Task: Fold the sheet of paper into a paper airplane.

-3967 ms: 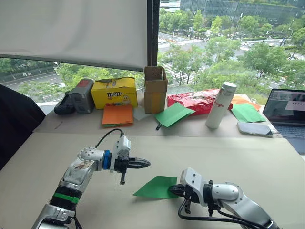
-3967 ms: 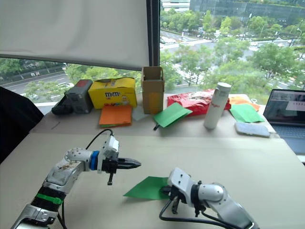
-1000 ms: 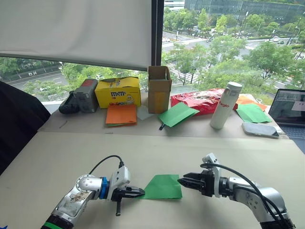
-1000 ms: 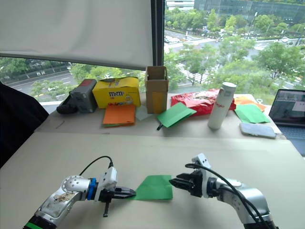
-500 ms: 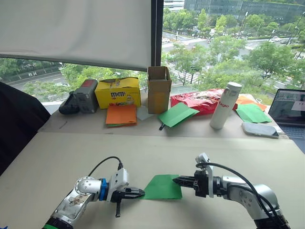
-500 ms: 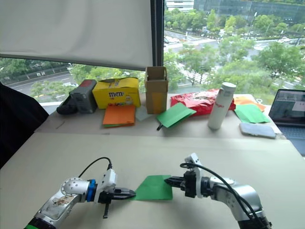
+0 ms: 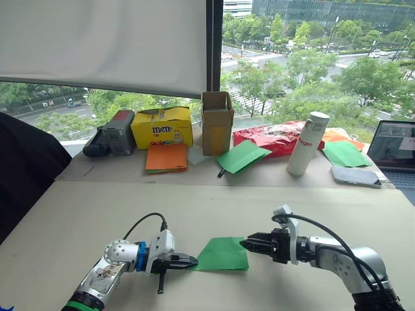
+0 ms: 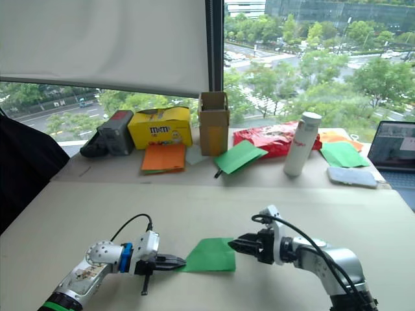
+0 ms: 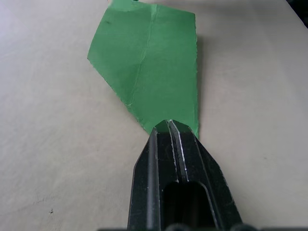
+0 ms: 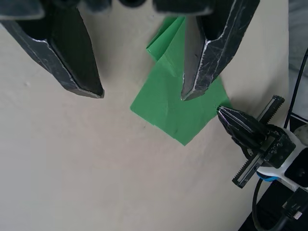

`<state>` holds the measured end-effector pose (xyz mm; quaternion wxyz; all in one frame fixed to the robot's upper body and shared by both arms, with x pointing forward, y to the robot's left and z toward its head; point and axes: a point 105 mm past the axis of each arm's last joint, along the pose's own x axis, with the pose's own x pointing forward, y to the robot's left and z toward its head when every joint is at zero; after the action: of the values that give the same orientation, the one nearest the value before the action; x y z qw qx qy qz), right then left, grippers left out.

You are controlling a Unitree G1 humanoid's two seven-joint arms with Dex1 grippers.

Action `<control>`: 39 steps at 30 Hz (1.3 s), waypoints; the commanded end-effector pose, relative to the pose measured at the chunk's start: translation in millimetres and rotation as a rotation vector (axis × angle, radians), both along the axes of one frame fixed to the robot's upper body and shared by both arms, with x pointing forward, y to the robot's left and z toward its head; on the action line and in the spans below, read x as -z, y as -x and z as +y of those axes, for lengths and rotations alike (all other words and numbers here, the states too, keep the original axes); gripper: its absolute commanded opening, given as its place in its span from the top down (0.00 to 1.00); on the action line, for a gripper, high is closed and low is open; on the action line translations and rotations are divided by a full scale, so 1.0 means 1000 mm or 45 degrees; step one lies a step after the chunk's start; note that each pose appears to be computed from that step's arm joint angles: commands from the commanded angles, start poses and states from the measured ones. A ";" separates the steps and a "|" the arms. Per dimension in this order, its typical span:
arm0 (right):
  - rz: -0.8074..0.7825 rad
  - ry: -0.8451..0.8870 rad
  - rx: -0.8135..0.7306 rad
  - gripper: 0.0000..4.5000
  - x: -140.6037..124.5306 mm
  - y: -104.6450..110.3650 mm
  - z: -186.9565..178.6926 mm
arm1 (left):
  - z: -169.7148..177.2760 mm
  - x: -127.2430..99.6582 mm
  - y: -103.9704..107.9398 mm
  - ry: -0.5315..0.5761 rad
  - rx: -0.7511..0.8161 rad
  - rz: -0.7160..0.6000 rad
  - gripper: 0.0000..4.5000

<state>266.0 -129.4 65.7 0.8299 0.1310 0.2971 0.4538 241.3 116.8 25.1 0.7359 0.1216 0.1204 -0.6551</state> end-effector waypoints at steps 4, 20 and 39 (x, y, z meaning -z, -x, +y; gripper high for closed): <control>0.010 -0.076 -0.044 0.37 -0.007 -0.002 0.014 | 0.010 0.036 0.014 -0.166 -0.035 0.163 1.00; -0.412 0.119 -0.299 0.99 -0.022 0.010 0.014 | 0.008 0.023 0.012 -0.181 -0.030 0.151 1.00; -1.468 0.571 -0.970 0.99 -0.010 0.045 0.017 | 0.006 0.000 0.001 -0.197 -0.009 0.142 1.00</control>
<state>225.4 -112.6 74.1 0.6672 -0.3868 -0.0489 0.6346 245.3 114.2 39.8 0.7242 0.1309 0.1695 -0.6555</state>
